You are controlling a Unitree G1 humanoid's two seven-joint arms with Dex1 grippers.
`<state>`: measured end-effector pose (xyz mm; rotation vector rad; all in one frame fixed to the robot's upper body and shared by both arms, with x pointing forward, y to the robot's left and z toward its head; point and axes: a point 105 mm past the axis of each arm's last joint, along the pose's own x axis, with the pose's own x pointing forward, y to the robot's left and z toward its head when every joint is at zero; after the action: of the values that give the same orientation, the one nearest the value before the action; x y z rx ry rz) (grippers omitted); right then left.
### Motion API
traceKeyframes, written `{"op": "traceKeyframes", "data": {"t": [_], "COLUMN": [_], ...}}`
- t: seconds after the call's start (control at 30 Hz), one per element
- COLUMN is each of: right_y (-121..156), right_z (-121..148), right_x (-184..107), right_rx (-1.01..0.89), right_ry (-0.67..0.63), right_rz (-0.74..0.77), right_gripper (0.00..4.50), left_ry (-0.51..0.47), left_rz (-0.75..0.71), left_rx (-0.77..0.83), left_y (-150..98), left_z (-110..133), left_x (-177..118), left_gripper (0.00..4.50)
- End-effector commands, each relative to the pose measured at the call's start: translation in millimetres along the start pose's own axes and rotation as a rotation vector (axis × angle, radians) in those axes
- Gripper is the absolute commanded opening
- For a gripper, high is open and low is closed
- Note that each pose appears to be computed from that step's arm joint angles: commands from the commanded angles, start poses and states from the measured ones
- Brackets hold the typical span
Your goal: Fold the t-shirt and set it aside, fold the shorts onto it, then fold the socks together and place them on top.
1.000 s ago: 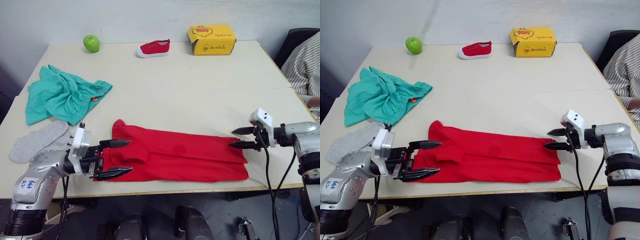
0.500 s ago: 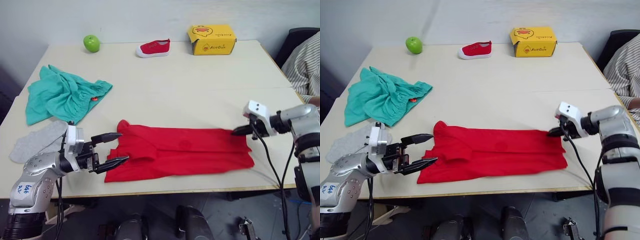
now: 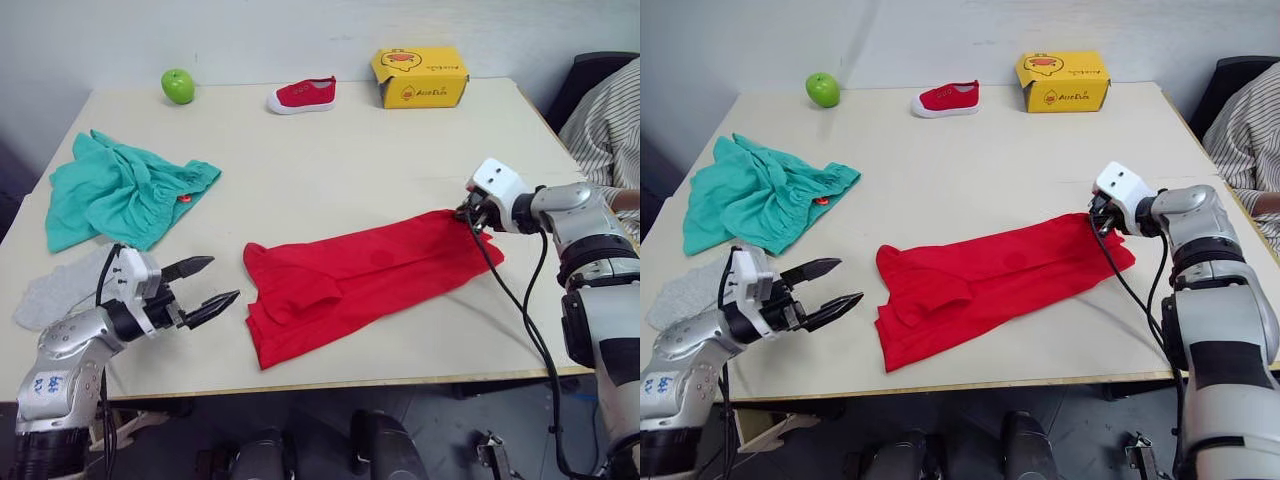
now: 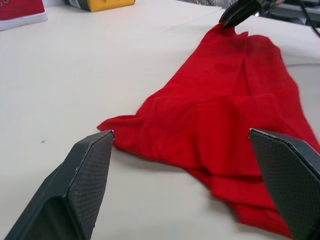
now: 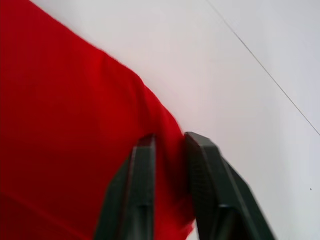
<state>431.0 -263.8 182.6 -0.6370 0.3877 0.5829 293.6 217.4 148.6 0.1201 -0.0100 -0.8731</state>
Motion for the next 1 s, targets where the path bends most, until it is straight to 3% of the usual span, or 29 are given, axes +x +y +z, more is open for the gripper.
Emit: {"op": "traceKeyframes", "data": {"t": [0.03, 0.23, 0.33, 0.4, 0.57, 0.7, 0.97, 1.0], "right_y": [-21, -7, 20, 56, 107, 117, 136, 136], "right_z": [7, -9, -8, -17, -41, -49, -39, -37], "right_x": [-32, -62, -79, -91, -98, -90, -60, -55], "right_rx": [0.096, 0.392, 0.556, 0.665, 0.772, 0.838, 0.858, 0.856], "right_ry": [-0.076, -0.078, -0.101, -0.064, 0.009, -0.001, -0.050, -0.062], "right_rz": [-0.020, 0.166, 0.260, 0.294, 0.216, 0.133, 0.151, 0.147], "right_gripper": [2.40, 4.48, 4.48, 4.48, 4.48, 4.48, 4.48, 4.31], "left_ry": [0.015, 0.067, 0.088, 0.118, 0.162, 0.190, 0.353, 0.360], "left_rz": [-0.019, -0.114, -0.176, -0.268, -0.321, -0.327, -0.361, -0.365], "left_rx": [0.056, 0.115, 0.131, 0.136, 0.155, 0.143, 0.132, 0.121], "left_y": [21, 46, 52, 48, 46, 42, 33, 32], "left_z": [10, 15, 16, 14, 9, 6, -17, -19], "left_x": [8, 31, 45, 64, 96, 114, 128, 128], "left_gripper": [4.50, 4.50, 4.50, 4.50, 4.50, 4.50, 4.50, 4.31]}}
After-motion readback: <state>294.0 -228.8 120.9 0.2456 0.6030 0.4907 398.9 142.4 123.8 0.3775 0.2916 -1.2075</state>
